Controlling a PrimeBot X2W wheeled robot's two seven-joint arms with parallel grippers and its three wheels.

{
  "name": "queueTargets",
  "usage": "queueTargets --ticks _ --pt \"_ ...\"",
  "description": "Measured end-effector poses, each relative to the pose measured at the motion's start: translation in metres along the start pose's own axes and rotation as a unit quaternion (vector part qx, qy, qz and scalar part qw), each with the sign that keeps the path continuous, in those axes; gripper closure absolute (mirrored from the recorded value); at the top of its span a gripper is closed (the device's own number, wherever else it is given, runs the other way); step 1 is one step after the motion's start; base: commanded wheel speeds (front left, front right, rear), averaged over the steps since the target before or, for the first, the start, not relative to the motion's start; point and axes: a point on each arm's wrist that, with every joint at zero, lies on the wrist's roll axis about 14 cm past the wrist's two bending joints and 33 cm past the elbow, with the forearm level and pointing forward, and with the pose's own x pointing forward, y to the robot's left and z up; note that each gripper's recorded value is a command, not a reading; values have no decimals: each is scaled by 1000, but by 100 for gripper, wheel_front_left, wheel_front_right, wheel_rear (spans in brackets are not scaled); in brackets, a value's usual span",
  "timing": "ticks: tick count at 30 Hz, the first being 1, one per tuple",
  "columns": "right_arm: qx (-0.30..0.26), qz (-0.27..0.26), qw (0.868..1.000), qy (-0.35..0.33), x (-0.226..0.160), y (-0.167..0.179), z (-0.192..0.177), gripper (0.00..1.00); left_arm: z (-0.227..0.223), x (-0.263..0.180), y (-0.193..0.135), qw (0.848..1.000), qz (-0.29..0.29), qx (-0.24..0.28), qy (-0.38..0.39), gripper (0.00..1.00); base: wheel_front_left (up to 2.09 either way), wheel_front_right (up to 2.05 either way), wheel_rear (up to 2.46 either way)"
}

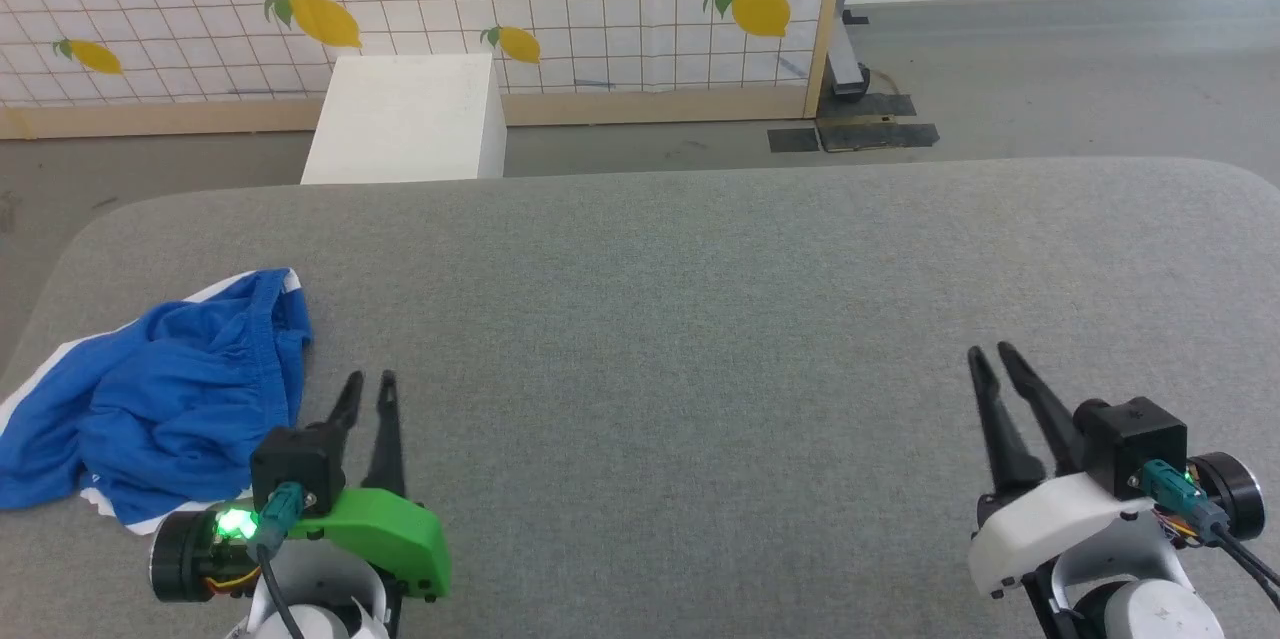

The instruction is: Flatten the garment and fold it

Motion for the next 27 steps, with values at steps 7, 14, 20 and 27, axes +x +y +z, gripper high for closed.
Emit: queueTargets --ticks 7,14,20,27 --pt "4 -1 1000 1 0 -1 -1 0 -1 0 -2 1000 -3 -2 1 0 0 0 0" --pt "11 -2 1000 -1 0 -1 -3 0 -2 0 -3 1000 -4 -6 -2 0 0 0 0" --pt "20 0 1000 -1 1 0 -5 0 -3 -2 0 1000 0 -10 -4 0 0 0 0" --pt "26 10 1000 -4 5 7 -7 0 -3 -5 7 1000 11 -16 -8 0 0 0 0"
